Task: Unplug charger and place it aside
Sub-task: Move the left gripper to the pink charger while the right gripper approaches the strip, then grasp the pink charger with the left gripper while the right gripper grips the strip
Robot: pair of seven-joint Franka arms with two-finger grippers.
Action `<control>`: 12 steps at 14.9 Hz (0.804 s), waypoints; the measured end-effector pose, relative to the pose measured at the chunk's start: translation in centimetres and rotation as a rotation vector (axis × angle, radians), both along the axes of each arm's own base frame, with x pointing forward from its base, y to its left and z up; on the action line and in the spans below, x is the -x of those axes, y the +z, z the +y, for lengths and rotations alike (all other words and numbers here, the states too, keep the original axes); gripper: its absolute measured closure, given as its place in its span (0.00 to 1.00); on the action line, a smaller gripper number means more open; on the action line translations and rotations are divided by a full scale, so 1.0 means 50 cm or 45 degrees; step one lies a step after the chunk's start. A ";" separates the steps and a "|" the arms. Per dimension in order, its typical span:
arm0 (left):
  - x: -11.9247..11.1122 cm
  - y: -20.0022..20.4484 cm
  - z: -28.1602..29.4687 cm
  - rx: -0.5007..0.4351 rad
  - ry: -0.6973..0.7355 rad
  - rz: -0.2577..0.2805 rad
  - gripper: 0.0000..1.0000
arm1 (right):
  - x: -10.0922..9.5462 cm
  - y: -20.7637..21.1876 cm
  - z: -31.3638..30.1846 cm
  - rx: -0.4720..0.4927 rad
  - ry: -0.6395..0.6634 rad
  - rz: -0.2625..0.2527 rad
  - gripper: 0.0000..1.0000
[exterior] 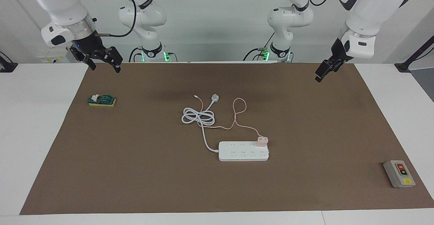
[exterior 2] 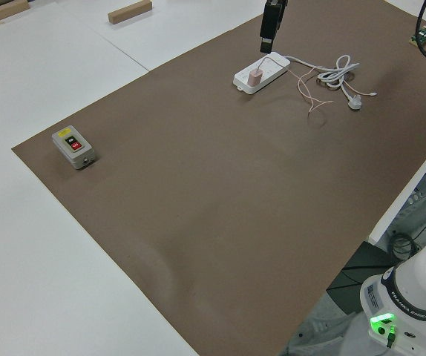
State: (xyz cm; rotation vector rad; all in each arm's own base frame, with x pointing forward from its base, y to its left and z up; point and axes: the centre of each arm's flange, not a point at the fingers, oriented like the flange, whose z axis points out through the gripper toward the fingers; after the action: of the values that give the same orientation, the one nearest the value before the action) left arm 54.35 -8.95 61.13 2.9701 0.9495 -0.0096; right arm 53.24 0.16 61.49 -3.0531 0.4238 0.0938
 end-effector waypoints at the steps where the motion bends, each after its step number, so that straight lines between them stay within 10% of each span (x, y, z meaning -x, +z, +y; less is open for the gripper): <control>1: -0.002 -0.006 -0.024 0.006 0.110 -0.021 0.00 | -0.006 -0.014 0.029 -0.034 -0.089 0.027 0.00; 12: -0.158 -0.336 -0.318 -0.060 0.997 -0.006 0.00 | -0.161 -0.322 0.385 -0.437 -1.048 0.377 0.00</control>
State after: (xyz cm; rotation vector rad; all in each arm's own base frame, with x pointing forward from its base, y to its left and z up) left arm 62.25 -24.85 44.35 2.4153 2.0375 0.0342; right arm 61.27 19.41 45.41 -2.3112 1.4511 0.5070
